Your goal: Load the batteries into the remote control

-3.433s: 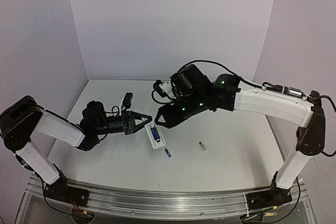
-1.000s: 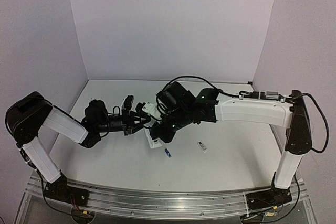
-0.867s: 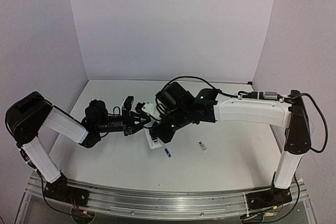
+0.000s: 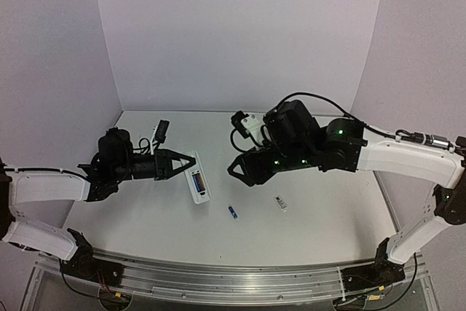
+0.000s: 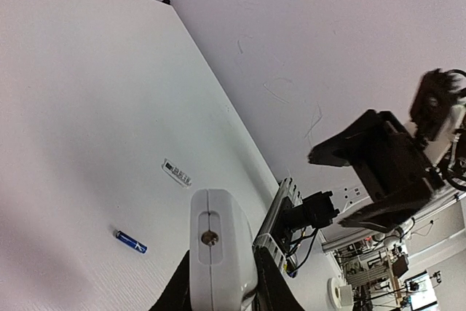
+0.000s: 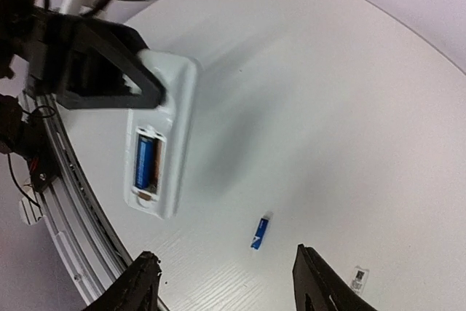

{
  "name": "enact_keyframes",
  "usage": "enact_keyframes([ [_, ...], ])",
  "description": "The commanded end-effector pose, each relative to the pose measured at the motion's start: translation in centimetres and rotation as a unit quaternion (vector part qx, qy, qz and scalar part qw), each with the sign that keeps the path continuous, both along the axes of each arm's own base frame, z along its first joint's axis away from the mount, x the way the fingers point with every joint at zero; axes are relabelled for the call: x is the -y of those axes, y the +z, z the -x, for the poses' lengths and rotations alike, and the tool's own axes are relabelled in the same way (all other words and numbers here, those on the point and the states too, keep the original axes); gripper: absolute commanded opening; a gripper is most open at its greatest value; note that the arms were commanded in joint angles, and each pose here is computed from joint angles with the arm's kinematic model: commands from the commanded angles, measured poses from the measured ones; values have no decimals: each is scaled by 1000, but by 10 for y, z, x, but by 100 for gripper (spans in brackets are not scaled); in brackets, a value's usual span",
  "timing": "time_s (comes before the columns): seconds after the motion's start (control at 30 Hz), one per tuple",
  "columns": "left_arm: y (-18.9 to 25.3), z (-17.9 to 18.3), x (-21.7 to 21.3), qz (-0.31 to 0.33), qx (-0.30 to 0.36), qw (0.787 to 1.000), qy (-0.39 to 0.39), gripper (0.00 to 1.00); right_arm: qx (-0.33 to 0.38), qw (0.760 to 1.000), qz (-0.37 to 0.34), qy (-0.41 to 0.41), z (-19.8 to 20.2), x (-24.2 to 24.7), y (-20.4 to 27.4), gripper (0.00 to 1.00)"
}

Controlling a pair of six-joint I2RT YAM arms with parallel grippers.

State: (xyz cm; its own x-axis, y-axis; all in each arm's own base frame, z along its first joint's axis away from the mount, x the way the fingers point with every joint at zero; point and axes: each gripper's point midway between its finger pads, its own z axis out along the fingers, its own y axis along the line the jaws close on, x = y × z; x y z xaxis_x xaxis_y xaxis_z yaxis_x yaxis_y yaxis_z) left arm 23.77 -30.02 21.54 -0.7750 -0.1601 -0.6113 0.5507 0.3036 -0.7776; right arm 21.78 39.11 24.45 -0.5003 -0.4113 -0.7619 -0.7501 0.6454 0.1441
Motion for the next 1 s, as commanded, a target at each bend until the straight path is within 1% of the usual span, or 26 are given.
enact_keyframes([
  [0.0,14,10,-13,-14,61,998,6,0,-21,997,21,-75,-10,23,-30,65],
  [0.17,29,26,-21,-3,92,996,-4,0,-51,994,40,-92,-10,25,-58,68],
  [0.33,35,31,-27,-6,98,995,1,0,-75,990,61,-104,-14,22,-85,69],
  [0.47,36,33,-31,-3,97,995,8,0,-105,985,81,-114,-16,18,-112,68],
  [0.6,34,34,-32,-3,91,996,10,0,-124,982,92,-112,-20,9,-127,66],
  [0.97,28,38,-35,-1,81,997,12,0,-140,975,129,-118,-29,-3,-161,61],
])
